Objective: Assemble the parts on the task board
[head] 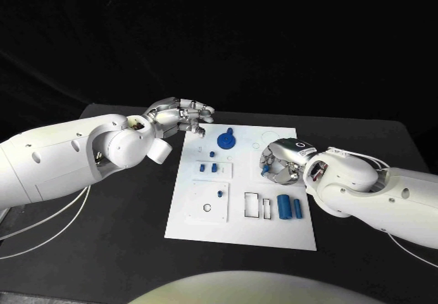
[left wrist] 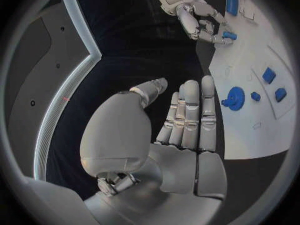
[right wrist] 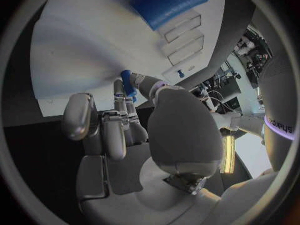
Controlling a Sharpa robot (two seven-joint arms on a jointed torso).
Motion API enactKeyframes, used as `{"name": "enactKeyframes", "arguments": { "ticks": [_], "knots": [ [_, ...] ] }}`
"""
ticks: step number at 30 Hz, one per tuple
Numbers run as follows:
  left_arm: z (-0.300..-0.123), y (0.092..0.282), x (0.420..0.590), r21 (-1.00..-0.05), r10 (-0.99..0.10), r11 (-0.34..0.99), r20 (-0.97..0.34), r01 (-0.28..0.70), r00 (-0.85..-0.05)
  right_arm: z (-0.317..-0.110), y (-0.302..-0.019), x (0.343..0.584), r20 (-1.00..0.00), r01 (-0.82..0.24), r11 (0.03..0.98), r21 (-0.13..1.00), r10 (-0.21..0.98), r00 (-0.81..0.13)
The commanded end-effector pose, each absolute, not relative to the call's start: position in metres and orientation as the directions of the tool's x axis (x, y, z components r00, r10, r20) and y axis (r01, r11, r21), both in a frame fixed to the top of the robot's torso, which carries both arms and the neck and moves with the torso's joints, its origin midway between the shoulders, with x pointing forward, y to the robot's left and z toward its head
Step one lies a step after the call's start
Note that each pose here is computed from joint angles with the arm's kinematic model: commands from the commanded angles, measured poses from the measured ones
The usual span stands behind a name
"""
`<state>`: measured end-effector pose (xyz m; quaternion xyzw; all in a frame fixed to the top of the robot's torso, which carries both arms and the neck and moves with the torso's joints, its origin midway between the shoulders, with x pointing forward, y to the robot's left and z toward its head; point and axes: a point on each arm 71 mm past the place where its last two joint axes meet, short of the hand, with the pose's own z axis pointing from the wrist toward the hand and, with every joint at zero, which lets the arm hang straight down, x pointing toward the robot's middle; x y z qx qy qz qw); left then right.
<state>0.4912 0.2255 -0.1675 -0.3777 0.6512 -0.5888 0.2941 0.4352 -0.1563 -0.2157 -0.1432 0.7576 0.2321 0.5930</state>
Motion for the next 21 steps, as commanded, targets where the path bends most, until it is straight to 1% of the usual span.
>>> {"name": "enactKeyframes", "arguments": {
  "ticks": [1, 11, 17, 21],
  "knots": [
    [-0.167, 0.223, 0.490, -0.989, -0.828, 0.012, 0.073, -0.148, -0.556, -0.218, -0.155, 0.435, -0.966, -0.497, 0.852, 0.165, 0.036, -0.258],
    [-0.167, 0.223, 0.490, -0.989, -0.827, 0.013, 0.073, -0.150, -0.557, -0.215, -0.155, 0.434, -0.972, -0.495, 0.850, 0.180, 0.077, -0.222],
    [-0.167, 0.224, 0.491, -0.989, -0.828, 0.013, 0.073, -0.150, -0.556, -0.207, -0.155, 0.430, -0.974, -0.498, 0.841, 0.210, 0.136, -0.181],
    [-0.167, 0.224, 0.491, -0.989, -0.828, 0.014, 0.073, -0.150, -0.556, -0.197, -0.155, 0.427, -0.972, -0.500, 0.836, 0.228, 0.166, -0.166]
  ]
}}
